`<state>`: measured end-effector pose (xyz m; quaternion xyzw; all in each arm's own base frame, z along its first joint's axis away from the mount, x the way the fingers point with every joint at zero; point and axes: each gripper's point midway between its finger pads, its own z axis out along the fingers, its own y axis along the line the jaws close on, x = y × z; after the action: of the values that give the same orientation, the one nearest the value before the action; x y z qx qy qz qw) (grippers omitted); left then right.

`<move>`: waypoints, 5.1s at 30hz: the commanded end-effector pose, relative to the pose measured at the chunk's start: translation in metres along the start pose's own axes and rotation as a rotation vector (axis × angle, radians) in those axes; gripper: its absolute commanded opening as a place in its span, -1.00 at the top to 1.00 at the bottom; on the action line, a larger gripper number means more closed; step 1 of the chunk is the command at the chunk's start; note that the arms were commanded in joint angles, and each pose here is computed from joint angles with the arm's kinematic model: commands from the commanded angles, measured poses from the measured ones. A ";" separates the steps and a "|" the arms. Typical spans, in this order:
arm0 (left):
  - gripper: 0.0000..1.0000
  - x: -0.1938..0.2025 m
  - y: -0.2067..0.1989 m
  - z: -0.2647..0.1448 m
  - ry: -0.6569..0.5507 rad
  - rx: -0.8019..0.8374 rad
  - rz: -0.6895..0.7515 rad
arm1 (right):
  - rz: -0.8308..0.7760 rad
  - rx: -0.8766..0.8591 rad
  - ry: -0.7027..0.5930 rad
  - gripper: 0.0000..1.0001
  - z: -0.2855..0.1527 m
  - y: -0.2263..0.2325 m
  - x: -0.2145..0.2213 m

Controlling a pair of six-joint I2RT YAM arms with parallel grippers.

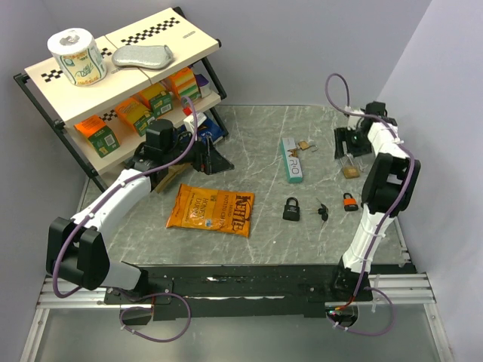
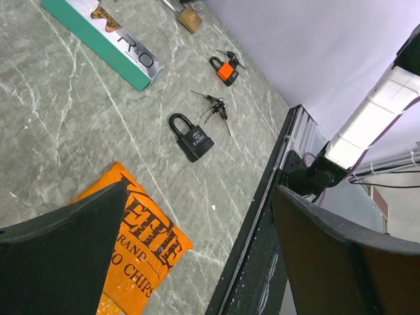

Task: Lock with the key
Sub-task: Place the lock at the center of the board, then pick up the lock from the center of the board.

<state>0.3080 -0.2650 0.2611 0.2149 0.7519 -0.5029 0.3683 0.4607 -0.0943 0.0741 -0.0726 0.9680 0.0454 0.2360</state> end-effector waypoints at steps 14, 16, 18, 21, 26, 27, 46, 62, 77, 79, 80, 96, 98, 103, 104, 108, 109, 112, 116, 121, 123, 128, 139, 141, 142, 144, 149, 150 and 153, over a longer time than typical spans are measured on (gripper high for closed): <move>-0.93 -0.020 -0.006 -0.014 -0.050 -0.007 0.054 | -0.093 -0.066 -0.104 -0.38 0.024 0.095 -0.096; -0.93 -0.018 -0.004 -0.014 -0.049 -0.012 0.050 | -0.112 -0.061 -0.116 -0.38 0.032 0.096 -0.099; -0.93 -0.019 -0.003 -0.015 -0.050 -0.015 0.050 | -0.130 -0.056 -0.115 -0.38 0.041 0.098 -0.099; -0.93 -0.019 0.000 -0.015 -0.046 -0.021 0.043 | -0.139 -0.056 -0.111 -0.38 0.052 0.100 -0.100; -0.94 -0.021 0.001 -0.014 -0.052 -0.022 0.036 | -0.140 -0.052 -0.098 -0.38 0.069 0.096 -0.100; -0.93 -0.021 0.003 -0.013 -0.052 -0.023 0.034 | -0.140 -0.055 -0.097 -0.38 0.071 0.097 -0.100; -0.95 -0.024 0.010 -0.014 -0.044 -0.046 0.039 | -0.200 -0.074 -0.016 -0.28 0.113 0.119 -0.086; -0.96 -0.029 0.012 -0.014 -0.054 -0.038 0.027 | -0.154 -0.077 0.087 -0.23 0.100 0.106 -0.056; -0.95 -0.036 0.008 -0.017 -0.061 -0.036 0.089 | -0.281 0.057 -0.044 1.00 0.054 0.078 -0.093; -0.95 -0.039 0.009 -0.016 -0.065 -0.037 0.112 | -0.295 0.057 -0.085 1.00 0.040 0.080 -0.103; -0.94 -0.041 0.008 -0.017 -0.072 -0.036 0.119 | -0.299 0.033 -0.129 1.00 0.023 0.087 -0.112; -0.98 -0.091 -0.009 -0.016 -0.401 -0.013 0.155 | 0.349 -0.704 -0.482 1.00 -0.178 0.215 -0.160; -0.98 -0.088 -0.018 -0.005 -0.399 0.046 0.170 | 0.298 -0.863 -0.495 1.00 -0.198 0.248 -0.152; -0.98 -0.067 -0.035 0.009 -0.346 0.161 0.333 | 0.166 -1.214 -0.389 1.00 -0.247 0.318 -0.117; -0.98 -0.061 -0.040 0.008 -0.329 0.179 0.381 | 0.109 -1.257 -0.416 1.00 -0.254 0.326 -0.113; -0.98 -0.050 -0.044 0.000 -0.341 0.168 0.588 | 0.026 -1.443 -0.323 1.00 -0.290 0.363 -0.080; -0.98 -0.052 -0.052 -0.004 -0.362 0.167 0.666 | 0.003 -1.468 -0.316 1.00 -0.295 0.368 -0.074; -0.94 -0.049 -0.064 -0.010 -0.397 0.168 0.780 | -0.061 -1.534 -0.237 1.00 -0.306 0.389 -0.047; -0.87 -0.043 -0.074 -0.017 -0.419 0.177 0.888 | -0.139 -1.568 -0.177 1.00 -0.316 0.405 -0.020; -0.79 -0.028 -0.099 -0.020 -0.401 0.256 0.998 | -0.237 -1.610 -0.131 1.00 -0.328 0.419 0.005; -0.75 -0.022 -0.106 -0.020 -0.396 0.285 1.025 | -0.300 -1.624 -0.111 1.00 -0.333 0.422 0.015; -0.62 -0.009 -0.127 -0.026 -0.374 0.359 1.089 | -0.388 -1.654 -0.055 1.00 -0.339 0.428 0.035; -0.50 -0.005 -0.140 -0.032 -0.351 0.390 1.116 | -0.447 -1.664 0.034 1.00 -0.339 0.432 0.060; -0.47 -0.008 -0.144 -0.033 -0.365 0.392 1.120 | -0.460 -1.666 0.042 1.00 -0.340 0.433 0.064; -0.47 -0.009 -0.146 -0.034 -0.369 0.392 1.124 | -0.463 -1.665 0.051 1.00 -0.341 0.433 0.066; -0.44 -0.007 -0.144 -0.032 -0.349 0.390 1.107 | -0.454 -1.667 0.048 1.00 -0.341 0.433 0.066; -0.50 0.009 -0.135 -0.032 -0.307 0.375 0.962 | -0.475 -1.677 -0.007 1.00 -0.355 0.435 0.059; -0.57 0.009 -0.131 -0.031 -0.329 0.351 0.935 | -0.482 -1.678 -0.049 1.00 -0.359 0.434 0.055; -0.67 -0.006 -0.111 -0.031 -0.407 0.190 0.778 | -0.380 -1.670 -0.121 1.00 -0.363 0.433 0.033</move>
<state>0.2080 -0.2905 0.3268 0.5056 0.4302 -0.4252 0.6153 0.2142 0.3006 0.3626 -0.3301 0.6048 0.7197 0.0857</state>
